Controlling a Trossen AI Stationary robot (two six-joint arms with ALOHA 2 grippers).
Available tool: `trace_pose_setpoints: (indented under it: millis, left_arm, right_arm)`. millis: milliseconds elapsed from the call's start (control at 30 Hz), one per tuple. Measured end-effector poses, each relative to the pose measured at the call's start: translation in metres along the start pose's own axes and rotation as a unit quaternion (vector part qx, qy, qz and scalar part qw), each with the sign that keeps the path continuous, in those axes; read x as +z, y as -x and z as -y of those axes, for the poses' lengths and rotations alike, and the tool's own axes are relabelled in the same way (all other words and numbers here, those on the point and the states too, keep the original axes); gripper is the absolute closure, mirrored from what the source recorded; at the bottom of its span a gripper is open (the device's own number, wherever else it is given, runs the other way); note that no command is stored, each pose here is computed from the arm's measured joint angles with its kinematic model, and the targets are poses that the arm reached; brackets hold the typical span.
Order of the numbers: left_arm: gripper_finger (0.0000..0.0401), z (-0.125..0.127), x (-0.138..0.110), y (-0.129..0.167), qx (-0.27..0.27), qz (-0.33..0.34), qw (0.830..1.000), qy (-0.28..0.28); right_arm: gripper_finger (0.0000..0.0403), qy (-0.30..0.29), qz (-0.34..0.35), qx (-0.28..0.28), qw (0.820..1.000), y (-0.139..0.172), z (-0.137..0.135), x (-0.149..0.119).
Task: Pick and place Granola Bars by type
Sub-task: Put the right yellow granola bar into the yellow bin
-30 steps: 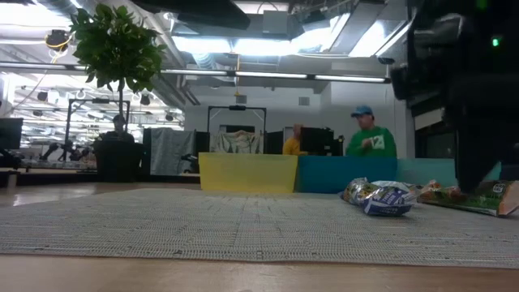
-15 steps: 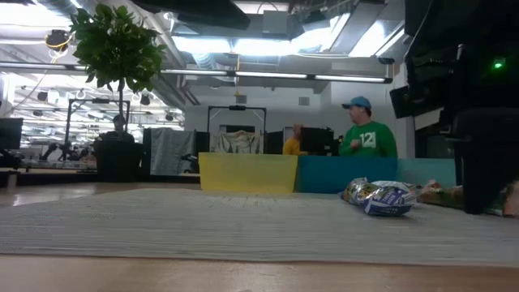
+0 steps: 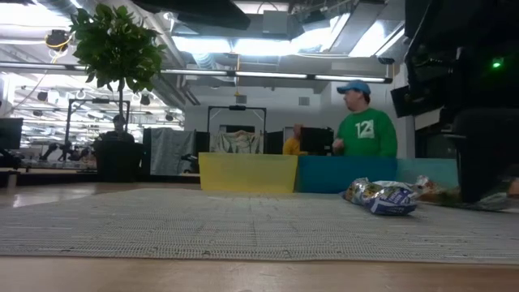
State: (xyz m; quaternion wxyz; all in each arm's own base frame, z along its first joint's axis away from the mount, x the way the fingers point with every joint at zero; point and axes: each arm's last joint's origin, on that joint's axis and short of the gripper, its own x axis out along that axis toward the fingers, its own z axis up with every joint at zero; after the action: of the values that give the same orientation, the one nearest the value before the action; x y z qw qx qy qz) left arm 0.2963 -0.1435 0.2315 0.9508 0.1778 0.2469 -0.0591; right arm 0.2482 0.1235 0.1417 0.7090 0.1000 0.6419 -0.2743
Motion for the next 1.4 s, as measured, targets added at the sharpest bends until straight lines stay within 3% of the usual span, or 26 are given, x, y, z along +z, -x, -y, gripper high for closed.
trace_pose_setpoints:
  millis: [333, 633, 800, 933, 1100, 1400]
  left_arm:
    - [0.0253, 0.0, 0.0, 0.0, 0.0, 0.001, 1.0, 0.0]
    - [0.0253, 0.0, 0.0, 0.0, 0.0, 0.0, 1.0, 0.009]
    - [0.0253, 0.0, 0.0, 0.0, 0.004, 0.0, 1.0, 0.017]
    - [0.0253, -0.002, 0.0, -0.001, 0.009, -0.001, 1.0, 0.021]
    - [0.0253, -0.007, -0.001, -0.003, 0.012, 0.0, 0.999, 0.051]
    - [0.0253, -0.013, 0.004, -0.01, 0.025, 0.036, 0.998, 0.044]
  right_arm:
    - [0.0359, 0.019, -0.031, -0.054, 0.998, 0.023, 0.006, 0.002]
    - [0.036, 0.039, 0.089, -0.068, 0.993, 0.093, -0.008, 0.019]
    - [0.036, 0.06, 0.202, -0.075, 0.975, 0.128, -0.017, 0.017]
    - [0.036, 0.073, 0.258, -0.084, 0.96, 0.138, -0.023, 0.007]
    - [0.036, 0.081, 0.307, -0.099, 0.943, 0.135, -0.028, -0.007]
    - [0.036, 0.087, 0.417, -0.097, 0.9, 0.113, -0.043, -0.033]
